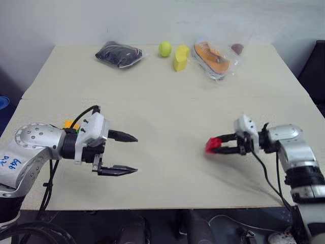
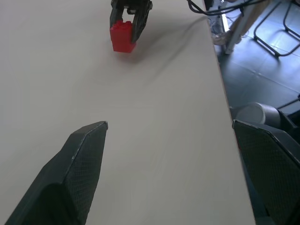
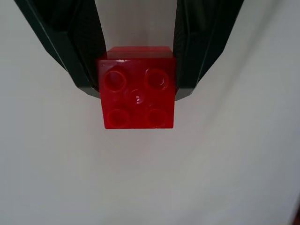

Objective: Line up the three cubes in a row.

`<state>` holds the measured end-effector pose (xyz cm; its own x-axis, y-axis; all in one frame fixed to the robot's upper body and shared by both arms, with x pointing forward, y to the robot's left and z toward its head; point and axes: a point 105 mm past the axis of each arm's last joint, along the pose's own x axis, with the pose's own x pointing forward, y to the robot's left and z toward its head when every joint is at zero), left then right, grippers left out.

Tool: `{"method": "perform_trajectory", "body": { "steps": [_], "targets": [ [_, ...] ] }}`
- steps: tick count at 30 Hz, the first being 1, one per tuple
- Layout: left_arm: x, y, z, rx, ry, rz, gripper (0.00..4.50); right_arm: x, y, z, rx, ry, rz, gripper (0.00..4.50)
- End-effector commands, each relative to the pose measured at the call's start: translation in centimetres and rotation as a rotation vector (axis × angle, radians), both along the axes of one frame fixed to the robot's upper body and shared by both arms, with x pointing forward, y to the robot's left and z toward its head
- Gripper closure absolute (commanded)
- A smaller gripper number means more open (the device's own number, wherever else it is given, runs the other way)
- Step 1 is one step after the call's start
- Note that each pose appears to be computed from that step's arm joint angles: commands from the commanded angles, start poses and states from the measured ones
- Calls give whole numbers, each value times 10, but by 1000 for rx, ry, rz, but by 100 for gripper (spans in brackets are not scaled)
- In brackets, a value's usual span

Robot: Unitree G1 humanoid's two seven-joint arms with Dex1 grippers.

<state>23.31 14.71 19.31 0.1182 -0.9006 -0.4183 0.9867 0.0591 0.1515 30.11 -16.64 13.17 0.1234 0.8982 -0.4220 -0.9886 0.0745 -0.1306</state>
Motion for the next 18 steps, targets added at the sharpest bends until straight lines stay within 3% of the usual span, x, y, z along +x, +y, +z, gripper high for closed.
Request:
{"method": "perform_trajectory", "body": {
  "steps": [1,8,14,18],
  "targets": [
    [-6,-4,-3,37,-39,-54,0,-19,25,8,2,-80,86,301],
    [-6,-11,-2,28,-59,-91,0,-24,24,-23,-103,-93,65,301],
    [-3,-14,-1,17,-65,-93,0,-21,25,-30,-113,-94,61,301],
    [3,-7,-2,20,-65,-23,0,-20,25,-25,-105,-69,59,180]
  ]
}}
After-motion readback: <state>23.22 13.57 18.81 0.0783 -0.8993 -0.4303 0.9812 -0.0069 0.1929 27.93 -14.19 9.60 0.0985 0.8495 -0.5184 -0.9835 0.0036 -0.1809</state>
